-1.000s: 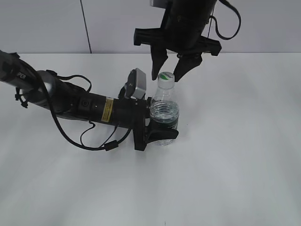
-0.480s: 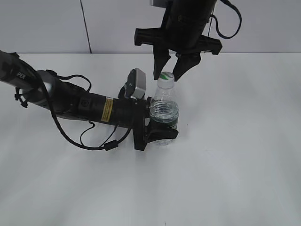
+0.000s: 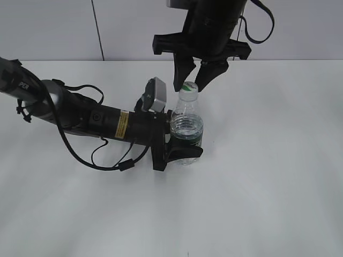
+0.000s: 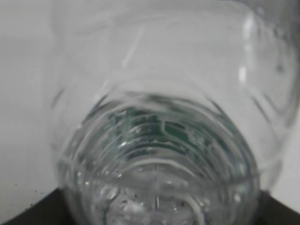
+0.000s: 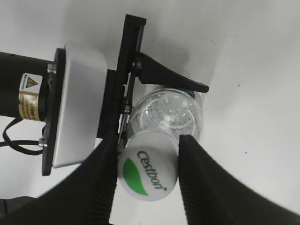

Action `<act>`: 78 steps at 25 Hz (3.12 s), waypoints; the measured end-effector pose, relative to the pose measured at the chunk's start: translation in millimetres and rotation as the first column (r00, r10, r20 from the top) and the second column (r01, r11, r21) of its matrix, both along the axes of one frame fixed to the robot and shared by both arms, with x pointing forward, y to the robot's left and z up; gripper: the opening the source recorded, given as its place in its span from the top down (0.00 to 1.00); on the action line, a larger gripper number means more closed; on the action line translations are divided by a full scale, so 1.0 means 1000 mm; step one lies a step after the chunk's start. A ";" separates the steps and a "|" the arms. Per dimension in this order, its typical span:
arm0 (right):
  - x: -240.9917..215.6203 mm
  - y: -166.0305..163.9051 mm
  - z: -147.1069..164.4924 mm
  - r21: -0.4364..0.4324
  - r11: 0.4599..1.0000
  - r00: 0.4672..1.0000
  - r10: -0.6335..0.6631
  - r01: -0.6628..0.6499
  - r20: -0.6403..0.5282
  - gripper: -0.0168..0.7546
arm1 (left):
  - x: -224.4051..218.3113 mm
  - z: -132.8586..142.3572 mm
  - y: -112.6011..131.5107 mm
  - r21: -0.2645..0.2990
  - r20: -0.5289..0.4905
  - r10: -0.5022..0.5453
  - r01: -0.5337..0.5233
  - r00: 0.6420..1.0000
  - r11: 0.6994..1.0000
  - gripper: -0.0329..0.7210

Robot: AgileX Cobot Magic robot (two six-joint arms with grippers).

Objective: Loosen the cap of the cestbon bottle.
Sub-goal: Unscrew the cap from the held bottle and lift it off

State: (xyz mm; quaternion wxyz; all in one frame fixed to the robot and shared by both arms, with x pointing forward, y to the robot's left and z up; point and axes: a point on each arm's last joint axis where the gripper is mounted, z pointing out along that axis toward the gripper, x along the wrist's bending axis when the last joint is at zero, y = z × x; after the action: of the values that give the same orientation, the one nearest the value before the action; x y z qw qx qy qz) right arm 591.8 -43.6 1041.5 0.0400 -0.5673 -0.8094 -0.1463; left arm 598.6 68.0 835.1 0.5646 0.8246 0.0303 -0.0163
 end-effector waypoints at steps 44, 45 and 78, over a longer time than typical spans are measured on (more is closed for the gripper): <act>-0.001 0.001 0.001 -0.283 0.347 0.297 0.932 -0.894 0.206 0.60 | 0.000 -0.001 0.000 0.015 0.006 -0.012 0.012 1.000 1.000 0.41; -0.001 0.001 0.001 -0.288 0.337 0.287 0.936 -0.896 0.203 0.60 | 0.000 -0.001 0.000 0.015 0.005 -0.012 0.012 1.000 1.000 0.41; 0.000 0.000 0.001 -0.331 0.267 0.216 0.959 -0.905 0.182 0.45 | -0.001 -0.001 0.000 0.019 0.006 -0.016 0.016 1.000 1.000 0.41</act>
State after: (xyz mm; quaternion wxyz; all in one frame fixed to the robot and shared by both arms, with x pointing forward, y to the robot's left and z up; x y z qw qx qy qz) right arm 591.8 -44.0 1042.3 -0.0674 0.0685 -0.9871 -0.1277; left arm 598.0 68.4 834.3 0.5566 0.8303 0.0219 -0.0179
